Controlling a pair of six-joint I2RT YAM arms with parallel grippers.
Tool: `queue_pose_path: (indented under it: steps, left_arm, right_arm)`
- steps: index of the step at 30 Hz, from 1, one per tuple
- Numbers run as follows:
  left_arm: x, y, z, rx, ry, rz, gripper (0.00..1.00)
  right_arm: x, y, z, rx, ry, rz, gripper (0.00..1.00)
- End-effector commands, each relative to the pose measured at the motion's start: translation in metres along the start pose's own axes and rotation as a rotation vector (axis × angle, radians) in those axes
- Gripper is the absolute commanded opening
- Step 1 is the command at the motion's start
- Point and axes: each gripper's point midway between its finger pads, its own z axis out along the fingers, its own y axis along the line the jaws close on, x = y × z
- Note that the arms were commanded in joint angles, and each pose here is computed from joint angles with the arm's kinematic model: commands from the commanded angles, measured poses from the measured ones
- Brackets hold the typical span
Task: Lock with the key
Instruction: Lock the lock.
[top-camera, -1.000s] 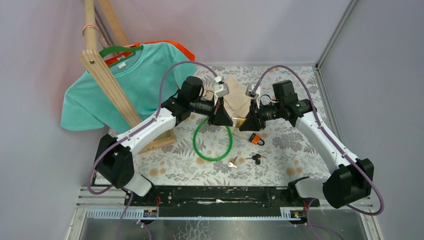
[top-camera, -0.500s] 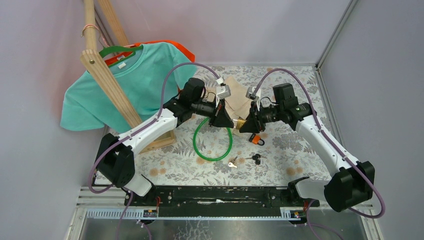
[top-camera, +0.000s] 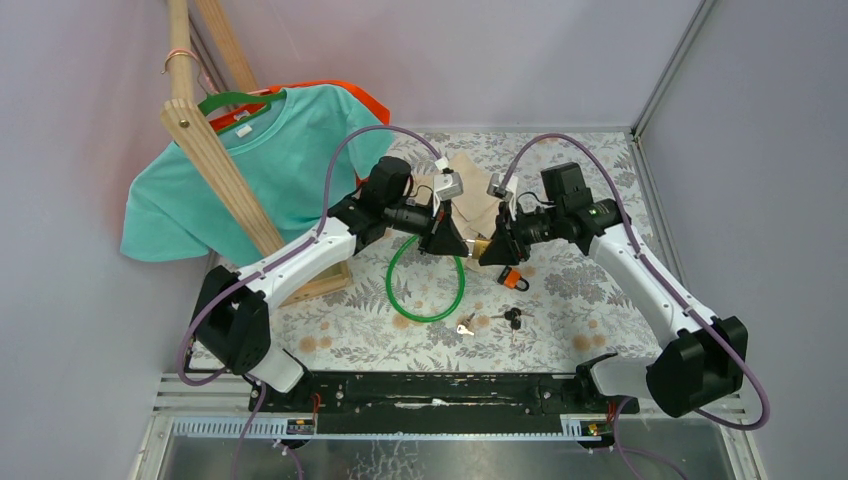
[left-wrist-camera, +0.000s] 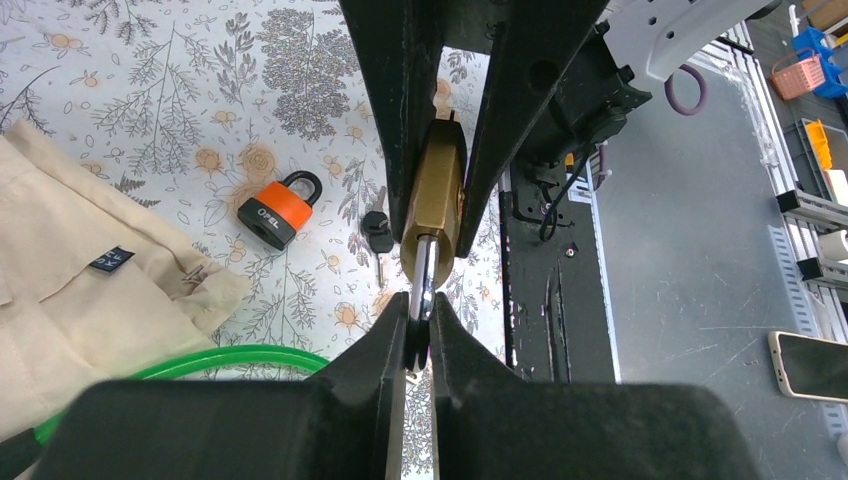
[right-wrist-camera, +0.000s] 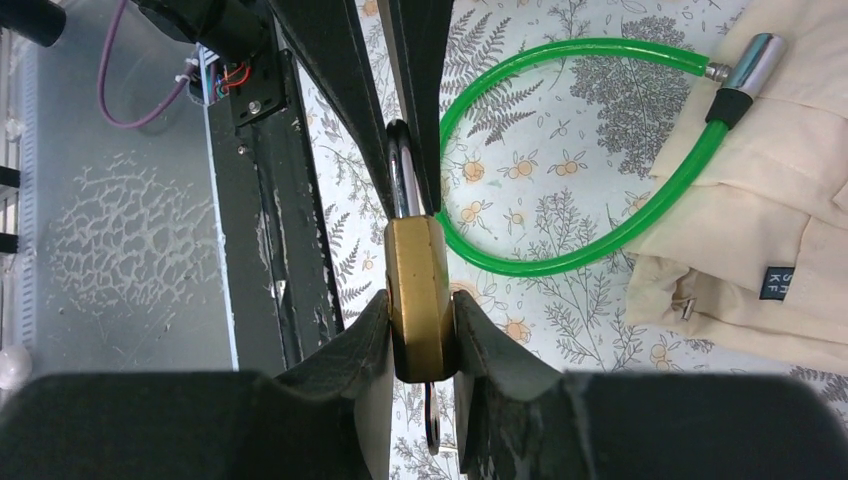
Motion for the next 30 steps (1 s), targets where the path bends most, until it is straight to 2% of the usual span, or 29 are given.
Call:
queue_pose_path:
  steps: [1, 13, 30]
  left_arm:
    - [-0.021, -0.038, 0.027, 0.159, -0.035, 0.128, 0.00]
    - [-0.022, -0.046, 0.027, 0.207, -0.033, 0.130, 0.00]
    - [-0.026, -0.070, 0.042, 0.287, -0.031, 0.087, 0.00]
  right_arm:
    - [-0.078, 0.012, 0.008, -0.033, -0.144, -0.296, 0.00]
    - [-0.059, 0.015, 0.014, -0.033, -0.162, -0.255, 0.00]
    - [-0.071, 0.010, 0.020, -0.040, -0.214, -0.201, 0.00]
